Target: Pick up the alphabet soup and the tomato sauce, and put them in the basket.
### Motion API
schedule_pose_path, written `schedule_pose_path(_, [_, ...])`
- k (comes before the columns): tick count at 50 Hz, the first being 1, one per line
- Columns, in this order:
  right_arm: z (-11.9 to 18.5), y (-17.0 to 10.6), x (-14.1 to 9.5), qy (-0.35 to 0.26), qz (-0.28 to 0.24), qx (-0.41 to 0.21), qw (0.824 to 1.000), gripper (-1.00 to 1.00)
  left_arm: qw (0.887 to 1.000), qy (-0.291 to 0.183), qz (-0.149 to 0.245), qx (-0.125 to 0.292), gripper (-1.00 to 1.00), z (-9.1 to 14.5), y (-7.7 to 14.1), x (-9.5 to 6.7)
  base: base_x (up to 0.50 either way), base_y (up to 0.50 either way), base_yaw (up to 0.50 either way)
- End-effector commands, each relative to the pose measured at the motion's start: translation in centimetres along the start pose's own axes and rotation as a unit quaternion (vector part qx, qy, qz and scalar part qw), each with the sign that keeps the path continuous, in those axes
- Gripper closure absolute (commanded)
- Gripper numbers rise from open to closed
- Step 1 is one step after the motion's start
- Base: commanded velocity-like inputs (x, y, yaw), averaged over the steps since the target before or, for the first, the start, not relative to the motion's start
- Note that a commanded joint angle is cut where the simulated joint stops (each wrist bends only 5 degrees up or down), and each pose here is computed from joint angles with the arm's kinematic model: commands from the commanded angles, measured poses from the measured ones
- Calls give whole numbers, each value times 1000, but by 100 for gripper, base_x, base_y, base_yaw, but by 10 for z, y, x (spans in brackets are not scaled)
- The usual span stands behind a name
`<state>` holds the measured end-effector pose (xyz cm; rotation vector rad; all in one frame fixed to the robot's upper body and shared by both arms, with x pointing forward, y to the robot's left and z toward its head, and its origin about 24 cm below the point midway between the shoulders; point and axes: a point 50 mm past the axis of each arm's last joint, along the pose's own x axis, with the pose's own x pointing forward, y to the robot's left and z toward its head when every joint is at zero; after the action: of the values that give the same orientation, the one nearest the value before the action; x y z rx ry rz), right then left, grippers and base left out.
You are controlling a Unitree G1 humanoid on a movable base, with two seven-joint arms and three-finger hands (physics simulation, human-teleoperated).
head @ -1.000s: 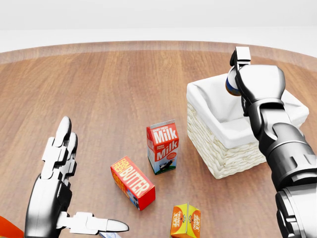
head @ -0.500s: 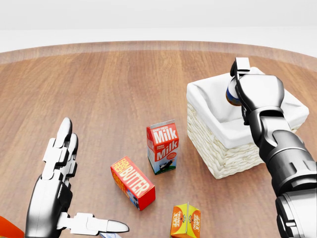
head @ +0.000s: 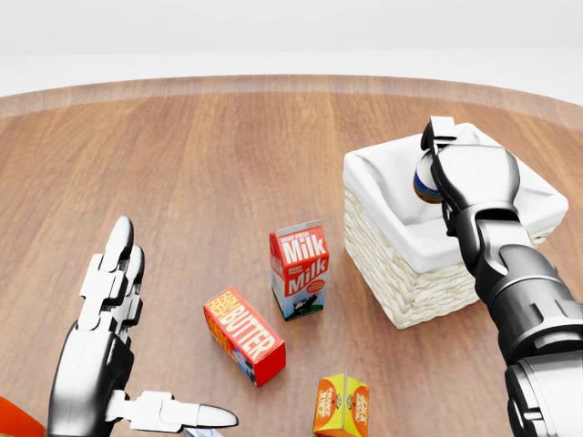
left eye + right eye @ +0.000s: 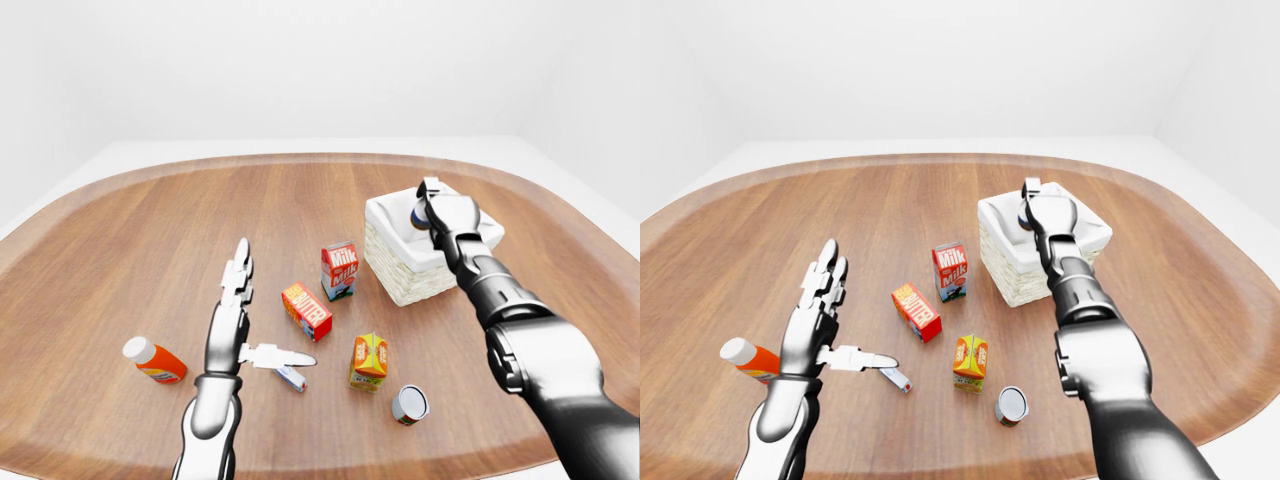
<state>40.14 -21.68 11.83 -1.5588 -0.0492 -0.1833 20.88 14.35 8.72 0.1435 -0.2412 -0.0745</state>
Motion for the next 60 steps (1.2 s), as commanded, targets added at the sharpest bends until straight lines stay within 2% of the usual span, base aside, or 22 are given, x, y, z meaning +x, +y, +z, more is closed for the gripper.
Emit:
schedule_pose_path(1, [1, -10, 4, -1, -22, 0, 1000, 55, 1000, -1, 2, -2, -100, 0, 1, 1, 0, 0, 0])
schedule_pose_path(2, [1, -10, 4, -1, -21, 1, 1000, 36, 1000, -1, 2, -2, -100, 0, 1, 1, 0, 0, 0])
schedule_pose_path(4, [1, -9, 4, -1, -19, 1, 1000, -39, 1000, -1, 2, -2, -100, 0, 1, 1, 0, 0, 0])
schedule_pose_path(5, [1, -9, 4, -1, -19, 1, 1000, -64, 1000, -1, 2, -2, -100, 0, 1, 1, 0, 0, 0])
schedule_pose_path(6, [1, -9, 4, -1, -19, 1, 1000, -100, 1000, -2, 2, -2, -100, 0, 1, 1, 0, 0, 0])
schedule_pose_path(35, [3, -15, 7, -2, -27, 5, 1000, -100, 1000, 1, 0, -1, -100, -1, 0, 0, 0, 0, 0])
schedule_pose_path(54, [5, -53, 21, -1, -83, 19, 996, -100, 1000, -3, 0, -1, -100, 1, 1, 0, 0, 0, 0])
schedule_pose_path(60, [7, -68, 26, 2, -104, 41, 994, -100, 1000, -2, 1, -2, -100, 0, 1, 1, 0, 0, 0])
